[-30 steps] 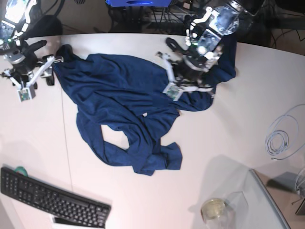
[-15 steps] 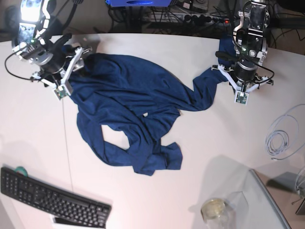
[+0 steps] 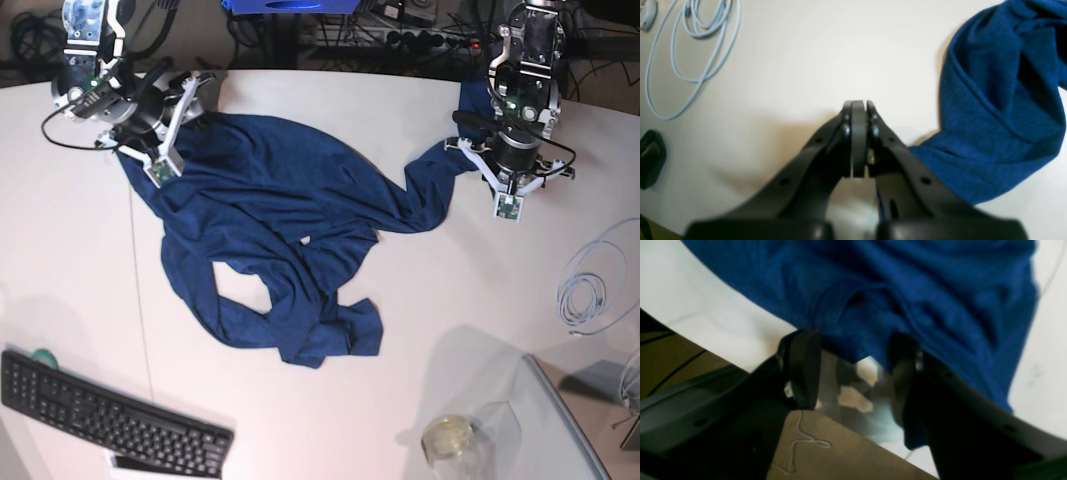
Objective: Layout the t-shirt on the table in an organized manner, then fold the t-shirt properly
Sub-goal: 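Grasp the shirt edges with both grippers and pull them apart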
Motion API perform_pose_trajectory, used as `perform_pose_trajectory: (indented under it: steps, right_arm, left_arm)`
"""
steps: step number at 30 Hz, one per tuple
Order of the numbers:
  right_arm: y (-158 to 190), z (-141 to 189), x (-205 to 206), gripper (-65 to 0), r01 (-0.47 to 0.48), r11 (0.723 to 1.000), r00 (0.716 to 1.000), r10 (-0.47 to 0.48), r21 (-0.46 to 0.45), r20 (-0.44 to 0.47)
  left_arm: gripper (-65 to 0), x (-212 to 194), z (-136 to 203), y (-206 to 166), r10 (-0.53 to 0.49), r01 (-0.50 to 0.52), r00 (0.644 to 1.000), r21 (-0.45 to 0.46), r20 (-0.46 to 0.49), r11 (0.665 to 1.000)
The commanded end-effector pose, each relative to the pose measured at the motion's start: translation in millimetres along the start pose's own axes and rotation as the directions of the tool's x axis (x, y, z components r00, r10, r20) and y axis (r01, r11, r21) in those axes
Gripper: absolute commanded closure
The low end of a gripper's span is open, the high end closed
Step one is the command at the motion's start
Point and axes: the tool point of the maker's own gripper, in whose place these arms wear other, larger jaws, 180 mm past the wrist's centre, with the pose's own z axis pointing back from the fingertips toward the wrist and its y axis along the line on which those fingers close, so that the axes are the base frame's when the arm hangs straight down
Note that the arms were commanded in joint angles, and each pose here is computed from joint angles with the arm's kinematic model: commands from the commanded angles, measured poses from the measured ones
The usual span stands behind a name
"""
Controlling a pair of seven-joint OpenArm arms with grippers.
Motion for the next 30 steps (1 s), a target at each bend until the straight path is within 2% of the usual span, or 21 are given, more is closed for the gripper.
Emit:
perform_pose_trajectory:
  steps: [1, 5, 13, 15, 18, 19, 22, 26, 30]
  right_arm:
    - [-0.1, 2.4, 10.9, -31.4, 0.001, 1.0, 0.999, -0.001, 0.001, 0.043]
    - [-0.5, 5.1, 15.8, -31.4, -0.005, 1.0, 0.998, 0.005, -0.005, 0.056]
    - [34.9, -6.1, 35.9, -30.3, -0.098, 0.992, 0.992, 0.092, 0.079, 0.08]
    - [35.8, -5.9, 36.5, -24.0, -0.104, 0.991, 0.992, 0.098, 0.078, 0.08]
    - [33.4, -3.4, 34.7, -4.7, -0.111, 0.991, 0.992, 0.106, 0.07, 0.074]
    - [33.2, -2.4, 32.8, -1.1, -0.111, 0.991, 0.992, 0.106, 0.069, 0.072]
    - [34.4, 0.4, 27.8, -1.4, -0.112, 0.991, 0.992, 0.108, 0.067, 0.057]
    - [33.3, 0.8, 6.9, -0.9, -0.11, 0.992, 0.992, 0.113, 0.07, -0.05]
    - [36.3, 0.5, -5.0, -0.9, -0.102, 0.992, 0.99, 0.109, 0.08, -0.086]
  left_arm:
    - [0.0, 10.2, 0.8, 8.5, -0.007, 0.006, 0.999, 0.022, 0.034, 1.0]
    - [0.0, 9.7, 0.6, 8.4, -0.007, 0.006, 0.999, 0.021, 0.033, 1.0]
    - [0.0, 10.3, 0.4, 9.2, -0.006, 0.005, 0.999, 0.023, 0.034, 1.0]
    - [0.0, 9.8, 0.2, 9.2, -0.006, 0.005, 0.999, 0.023, 0.033, 1.0]
    - [0.0, 9.8, 0.2, 10.7, -0.014, 0.013, 0.999, 0.027, 0.033, 1.0]
    - [0.0, 9.8, 0.2, 10.7, -0.014, 0.013, 0.999, 0.027, 0.033, 1.0]
    - [0.0, 10.4, 0.0, 11.5, -0.013, 0.012, 0.999, 0.029, 0.034, 0.999]
    - [0.0, 13.8, -6.5, 14.1, -0.011, 0.01, 0.999, 0.036, 0.033, 0.999]
    - [0.0, 17.2, -16.9, 17.3, 0.006, -0.007, 1.0, 0.042, 0.027, 0.999]
